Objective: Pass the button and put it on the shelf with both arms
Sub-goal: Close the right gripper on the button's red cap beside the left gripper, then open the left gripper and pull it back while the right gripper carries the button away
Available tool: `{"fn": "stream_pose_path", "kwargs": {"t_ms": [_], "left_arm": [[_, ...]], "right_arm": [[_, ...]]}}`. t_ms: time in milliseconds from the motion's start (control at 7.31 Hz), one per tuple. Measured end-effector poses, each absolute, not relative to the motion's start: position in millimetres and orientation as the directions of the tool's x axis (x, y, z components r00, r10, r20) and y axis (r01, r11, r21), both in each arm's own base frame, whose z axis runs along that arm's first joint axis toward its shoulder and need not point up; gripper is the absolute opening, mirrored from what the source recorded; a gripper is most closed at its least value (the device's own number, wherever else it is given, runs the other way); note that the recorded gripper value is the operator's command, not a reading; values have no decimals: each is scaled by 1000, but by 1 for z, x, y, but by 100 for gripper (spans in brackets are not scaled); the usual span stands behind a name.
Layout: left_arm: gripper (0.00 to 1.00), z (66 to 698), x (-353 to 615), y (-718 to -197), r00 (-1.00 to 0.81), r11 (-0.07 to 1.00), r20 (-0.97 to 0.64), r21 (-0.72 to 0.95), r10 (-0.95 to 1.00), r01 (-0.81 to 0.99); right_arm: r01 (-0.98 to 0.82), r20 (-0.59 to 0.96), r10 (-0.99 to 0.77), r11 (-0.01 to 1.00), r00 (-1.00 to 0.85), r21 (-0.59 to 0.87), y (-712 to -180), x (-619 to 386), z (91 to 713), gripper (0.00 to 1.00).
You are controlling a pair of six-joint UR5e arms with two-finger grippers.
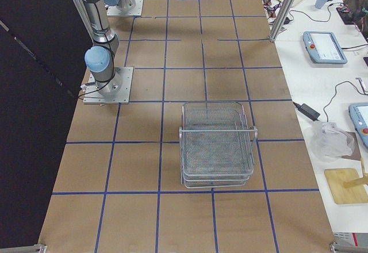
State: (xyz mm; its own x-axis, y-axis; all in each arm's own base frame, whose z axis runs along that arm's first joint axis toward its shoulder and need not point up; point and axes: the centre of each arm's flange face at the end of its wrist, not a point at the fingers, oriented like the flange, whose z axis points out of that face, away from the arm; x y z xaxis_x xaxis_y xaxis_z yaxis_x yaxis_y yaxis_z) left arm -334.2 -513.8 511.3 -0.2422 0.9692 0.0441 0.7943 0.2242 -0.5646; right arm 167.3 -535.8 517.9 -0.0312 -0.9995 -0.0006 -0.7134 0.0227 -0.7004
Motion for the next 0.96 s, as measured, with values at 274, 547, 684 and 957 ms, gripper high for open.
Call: {"fn": "stream_pose_path", "kwargs": {"t_ms": [274, 547, 684, 957], "left_arm": [[100, 516, -331, -511, -251, 230, 42, -562, 967, 795], [100, 519, -313, -513, -308, 280, 25, -495, 951, 823], [100, 515, -292, -514, -385, 364, 32, -407, 922, 838], [100, 511, -241, -521, -568, 558, 51, -273, 822, 783]], "right_arm": [[-713, 0, -999, 23, -32, -701, -536, 168, 518, 0], [-738, -8, -998, 48, -57, -673, -540, 152, 511, 0], [-771, -21, -993, 102, -114, -629, -551, 116, 502, 0], [-817, -32, -960, 253, -277, -518, -581, -17, 465, 0]]}}
